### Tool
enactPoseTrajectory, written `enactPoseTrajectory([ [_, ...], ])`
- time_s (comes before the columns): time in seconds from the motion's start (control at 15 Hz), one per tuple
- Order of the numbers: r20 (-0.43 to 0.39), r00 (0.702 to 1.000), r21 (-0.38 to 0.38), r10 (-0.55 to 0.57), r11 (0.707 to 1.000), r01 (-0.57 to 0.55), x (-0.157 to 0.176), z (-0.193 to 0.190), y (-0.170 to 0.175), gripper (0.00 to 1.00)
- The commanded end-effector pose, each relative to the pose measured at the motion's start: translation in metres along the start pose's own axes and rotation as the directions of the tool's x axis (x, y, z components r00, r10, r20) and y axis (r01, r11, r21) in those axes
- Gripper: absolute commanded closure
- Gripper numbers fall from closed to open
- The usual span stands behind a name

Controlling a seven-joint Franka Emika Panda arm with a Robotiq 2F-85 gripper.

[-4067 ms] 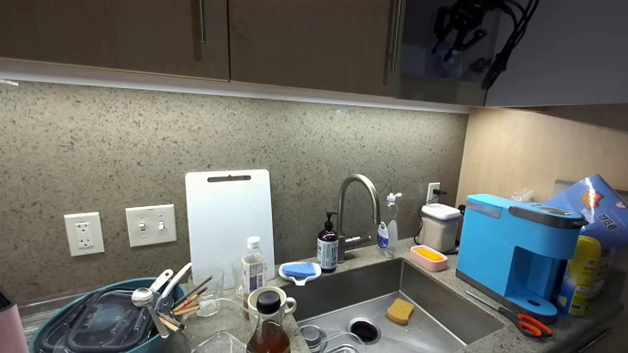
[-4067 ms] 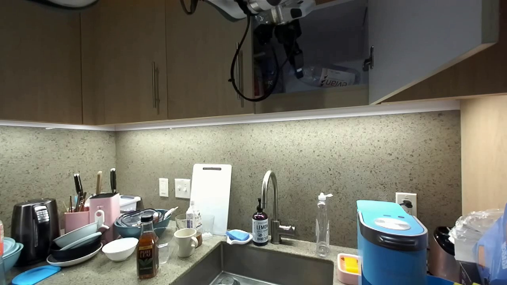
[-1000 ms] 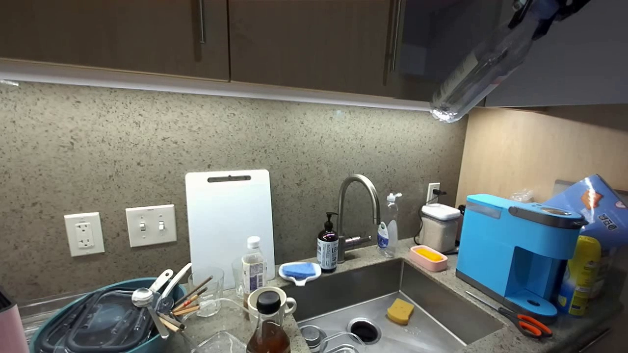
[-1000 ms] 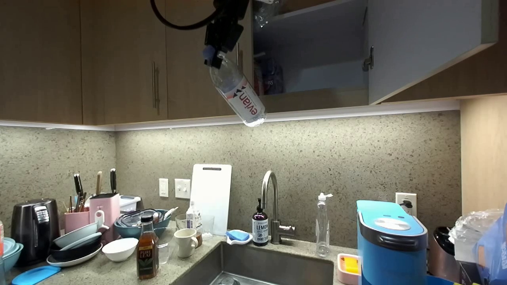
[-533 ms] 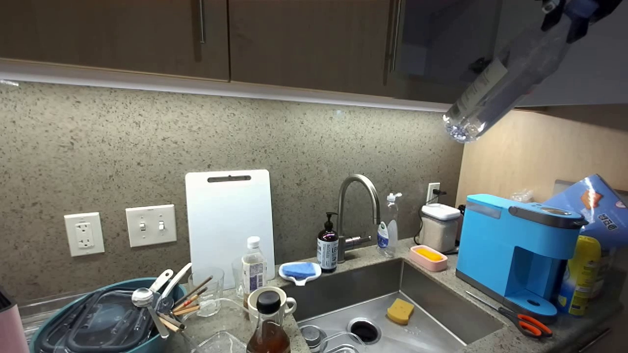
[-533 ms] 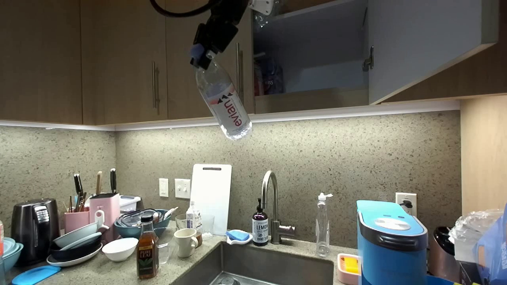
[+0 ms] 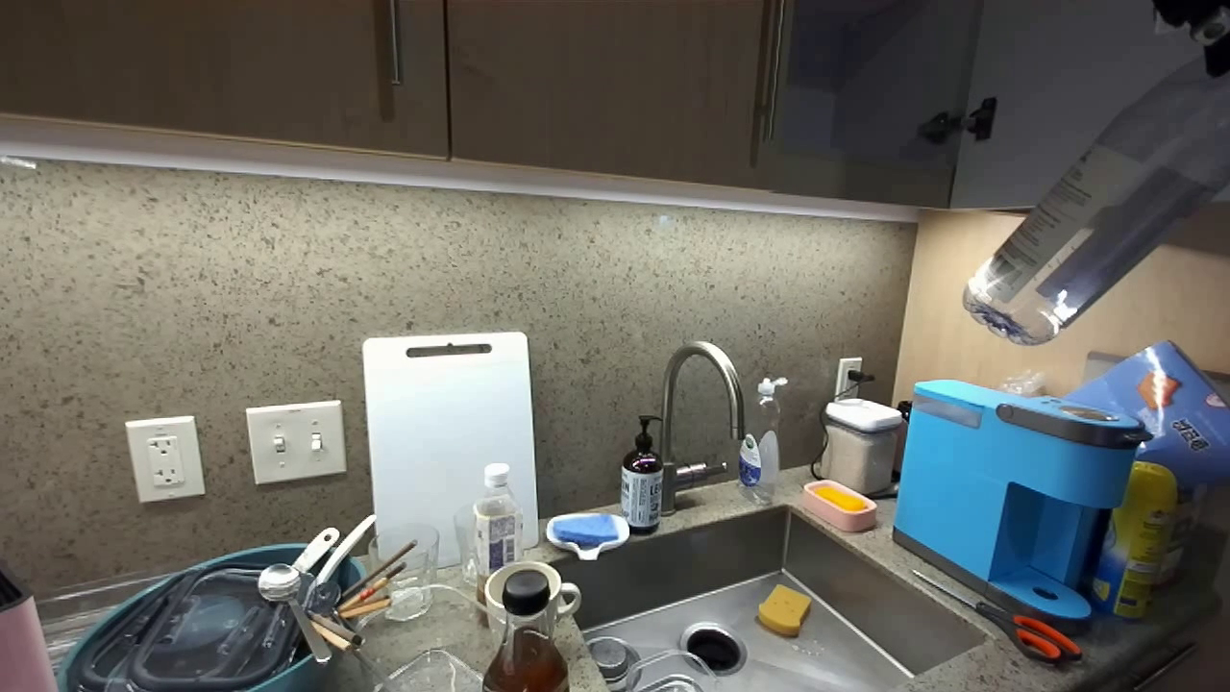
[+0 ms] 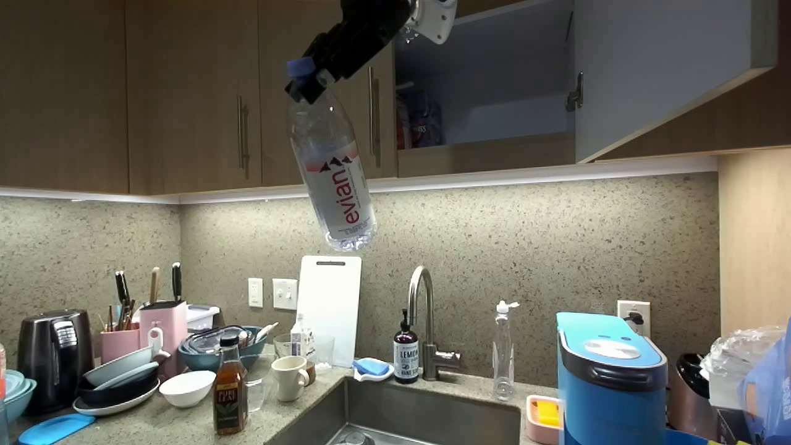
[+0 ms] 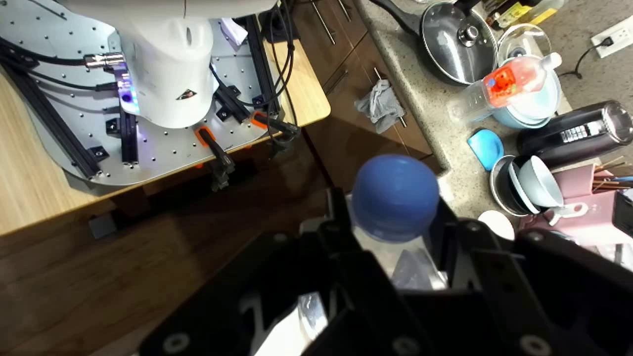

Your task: Remove the water bottle from the open upper cabinet and place it on the counter in front of the sink

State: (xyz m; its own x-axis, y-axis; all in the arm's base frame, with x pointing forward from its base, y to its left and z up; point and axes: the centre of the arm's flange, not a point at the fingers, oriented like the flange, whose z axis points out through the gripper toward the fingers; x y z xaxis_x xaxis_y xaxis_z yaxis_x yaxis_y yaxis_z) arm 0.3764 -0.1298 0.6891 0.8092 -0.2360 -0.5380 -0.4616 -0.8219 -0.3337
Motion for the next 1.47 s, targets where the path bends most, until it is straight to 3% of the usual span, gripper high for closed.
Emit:
enactPoseTrajectory([
  [0.0,0.002,1.0,0.013,0.017,1.0,-0.017,0.001,-0.001,0.009,0.61],
  [0.27,0.002,0.999,0.026,0.033,0.999,-0.033,0.0,-0.003,0.018,0.61],
  [0.33,0.002,0.999,0.025,0.032,0.999,-0.032,0.0,-0.003,0.017,0.86],
  [0.8,0.045,0.992,-0.112,0.117,0.987,-0.112,0.068,-0.023,0.049,0.86],
  [1.07,0.178,0.978,-0.172,0.111,0.982,-0.08,0.105,-0.012,0.065,0.86],
  [1.4,0.342,0.933,-0.287,0.116,0.958,-0.013,0.123,0.007,0.078,0.86],
])
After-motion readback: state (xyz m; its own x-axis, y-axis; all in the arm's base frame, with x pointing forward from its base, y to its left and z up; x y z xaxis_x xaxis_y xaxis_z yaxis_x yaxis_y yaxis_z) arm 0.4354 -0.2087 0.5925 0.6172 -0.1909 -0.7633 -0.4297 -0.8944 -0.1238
